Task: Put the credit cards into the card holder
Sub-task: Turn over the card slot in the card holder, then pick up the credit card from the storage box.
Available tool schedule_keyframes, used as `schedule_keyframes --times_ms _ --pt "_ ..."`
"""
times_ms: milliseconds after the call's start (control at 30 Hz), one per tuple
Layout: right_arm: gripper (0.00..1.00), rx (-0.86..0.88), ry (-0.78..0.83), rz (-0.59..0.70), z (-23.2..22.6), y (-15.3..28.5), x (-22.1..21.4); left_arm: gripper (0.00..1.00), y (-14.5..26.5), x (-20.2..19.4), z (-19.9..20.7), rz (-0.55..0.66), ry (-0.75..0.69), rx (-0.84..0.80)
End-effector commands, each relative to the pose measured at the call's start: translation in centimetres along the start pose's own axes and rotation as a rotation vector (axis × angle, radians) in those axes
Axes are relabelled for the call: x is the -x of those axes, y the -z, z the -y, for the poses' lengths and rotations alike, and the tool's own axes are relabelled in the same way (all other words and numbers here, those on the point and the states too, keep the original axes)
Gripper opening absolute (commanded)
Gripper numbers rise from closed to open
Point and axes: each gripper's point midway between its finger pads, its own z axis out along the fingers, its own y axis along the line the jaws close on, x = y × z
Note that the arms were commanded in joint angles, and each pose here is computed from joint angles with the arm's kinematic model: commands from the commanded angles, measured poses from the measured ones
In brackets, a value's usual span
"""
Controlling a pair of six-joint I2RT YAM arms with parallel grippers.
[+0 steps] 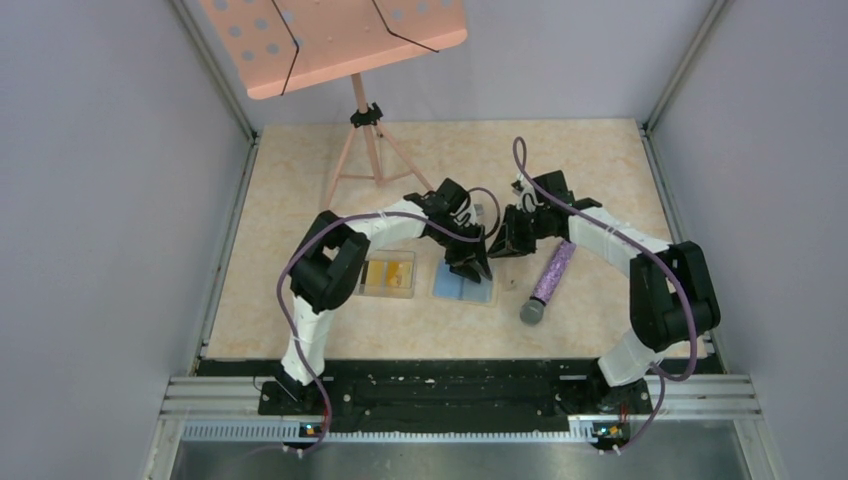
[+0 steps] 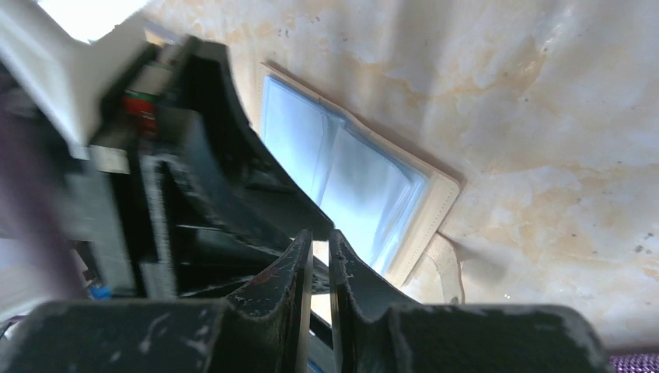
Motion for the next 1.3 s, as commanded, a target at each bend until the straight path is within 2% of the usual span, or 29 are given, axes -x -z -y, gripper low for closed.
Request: schedule_keyframes --times_ms 0,233,367,567,733,967,1267 --pt "0.15 0.011 0.031 0.061 -0.8 1.6 1.1 0.43 -0.6 -0.1 2.1 -0.007 -0.037 -0.093" --pt "0.25 0.037 0.032 0.049 -1.5 1.6 1.2 0.43 2.8 1.3 5.7 0.121 -0.155 -0.185" --pt "0.27 0.051 0.042 0.030 -2.1 1.0 1.3 0.43 5.2 2.0 6.3 0.188 -0.155 -0.250" --pt "0.32 0.087 0.071 -0.017 -4.3 -1.1 1.2 0.44 8.9 2.6 4.0 0.285 -0.062 -0.324" --pt "0.37 0.128 0.116 -0.075 -7.6 -3.5 0.7 0.44 12.3 2.2 0.2 0.368 0.017 -0.313" --pt "0.45 0.204 0.166 -0.164 -11.9 -6.5 -0.8 0.43 16.0 0.5 -6.8 0.440 0.089 -0.148" --pt "0.48 0.226 0.173 -0.263 -13.2 -9.2 -3.1 0.43 17.5 -2.5 -15.0 0.370 0.158 0.249"
